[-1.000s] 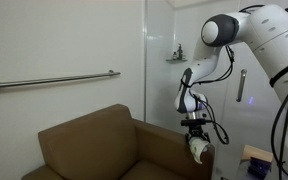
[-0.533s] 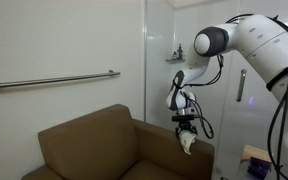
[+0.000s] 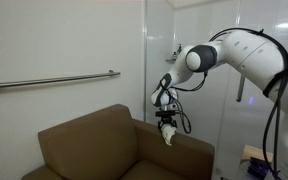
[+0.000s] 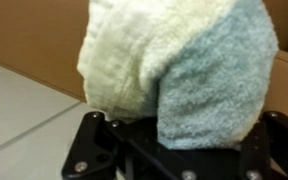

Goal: Use the white towel to wipe the right armrest of the sofa.

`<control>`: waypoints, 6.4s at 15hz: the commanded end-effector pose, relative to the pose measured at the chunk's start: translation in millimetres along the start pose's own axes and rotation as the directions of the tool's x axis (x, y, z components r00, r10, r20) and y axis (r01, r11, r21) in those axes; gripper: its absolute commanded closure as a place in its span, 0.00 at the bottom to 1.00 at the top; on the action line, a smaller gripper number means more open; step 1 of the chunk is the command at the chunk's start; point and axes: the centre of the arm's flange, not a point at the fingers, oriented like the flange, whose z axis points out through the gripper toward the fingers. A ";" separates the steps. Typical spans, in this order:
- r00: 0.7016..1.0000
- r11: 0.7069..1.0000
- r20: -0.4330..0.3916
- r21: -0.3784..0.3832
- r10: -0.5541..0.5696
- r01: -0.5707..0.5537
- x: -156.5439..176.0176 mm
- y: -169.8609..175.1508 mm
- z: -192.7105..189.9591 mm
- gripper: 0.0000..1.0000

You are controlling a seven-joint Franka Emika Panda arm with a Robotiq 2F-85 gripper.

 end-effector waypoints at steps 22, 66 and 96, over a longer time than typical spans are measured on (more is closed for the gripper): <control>0.994 0.995 0.027 0.016 -0.104 0.104 -37.9 20.0 0.4 0.91; 0.973 0.974 0.055 -0.030 -0.225 0.227 9.4 -99.2 4.7 0.91; 0.996 0.991 0.082 -0.135 0.036 -0.025 -93.0 127.8 -3.0 0.30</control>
